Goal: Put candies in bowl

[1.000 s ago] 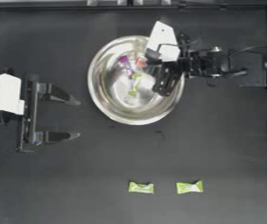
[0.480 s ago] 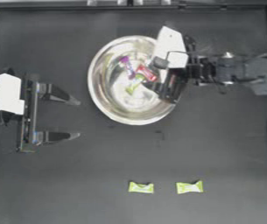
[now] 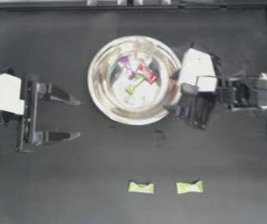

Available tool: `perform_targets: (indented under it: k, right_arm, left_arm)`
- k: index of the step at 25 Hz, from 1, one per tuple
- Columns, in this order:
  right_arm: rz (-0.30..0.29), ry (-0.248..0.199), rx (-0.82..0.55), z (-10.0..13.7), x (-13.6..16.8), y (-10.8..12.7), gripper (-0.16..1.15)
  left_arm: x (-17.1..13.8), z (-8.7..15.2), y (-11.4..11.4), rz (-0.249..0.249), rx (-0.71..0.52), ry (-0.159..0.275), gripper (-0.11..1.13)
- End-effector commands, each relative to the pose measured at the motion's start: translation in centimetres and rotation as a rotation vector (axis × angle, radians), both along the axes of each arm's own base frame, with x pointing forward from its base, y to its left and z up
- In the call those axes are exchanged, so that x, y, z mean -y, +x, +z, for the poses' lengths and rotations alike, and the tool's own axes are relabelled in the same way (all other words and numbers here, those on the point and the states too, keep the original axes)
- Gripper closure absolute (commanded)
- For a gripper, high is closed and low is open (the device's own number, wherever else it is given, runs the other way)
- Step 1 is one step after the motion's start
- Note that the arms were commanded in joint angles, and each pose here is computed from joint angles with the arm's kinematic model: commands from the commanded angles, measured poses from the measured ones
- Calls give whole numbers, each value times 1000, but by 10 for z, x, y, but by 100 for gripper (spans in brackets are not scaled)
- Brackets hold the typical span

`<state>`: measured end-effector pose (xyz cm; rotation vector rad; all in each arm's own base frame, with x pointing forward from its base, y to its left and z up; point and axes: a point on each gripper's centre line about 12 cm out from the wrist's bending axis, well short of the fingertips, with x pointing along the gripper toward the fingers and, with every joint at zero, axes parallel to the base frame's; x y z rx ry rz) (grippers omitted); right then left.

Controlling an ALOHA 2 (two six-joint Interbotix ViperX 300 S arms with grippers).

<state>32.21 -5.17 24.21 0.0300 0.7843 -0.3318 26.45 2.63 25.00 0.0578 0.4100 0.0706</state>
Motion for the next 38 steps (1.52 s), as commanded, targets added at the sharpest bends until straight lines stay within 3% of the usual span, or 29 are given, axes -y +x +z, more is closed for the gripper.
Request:
perform_targets:
  k: [1,6,12,20,23,26,34,38]
  right_arm:
    - [41,5,37,19,-19,-10,-2]
    - [73,38,9,29,-43,-25,-2]
    - [114,35,-38,32,-63,-37,-2]
    - [148,105,-40,34,-80,-42,-2]
    - [178,126,-87,33,-96,-46,-2]
    - [171,165,-169,30,-107,-47,-2]
    - [199,142,-322,13,-134,-32,-2]
    - [199,153,-401,-6,-144,-23,-2]
  left_arm:
    - [0,8,0,3,28,3,1]
    - [0,8,0,2,27,2,1]
    - [0,9,1,1,27,2,1]
    - [0,8,0,0,26,3,1]
    - [0,9,0,0,27,3,1]
    - [0,9,0,1,29,2,1]
    - [0,11,1,3,36,3,1]
    - [-1,13,2,4,40,4,1]
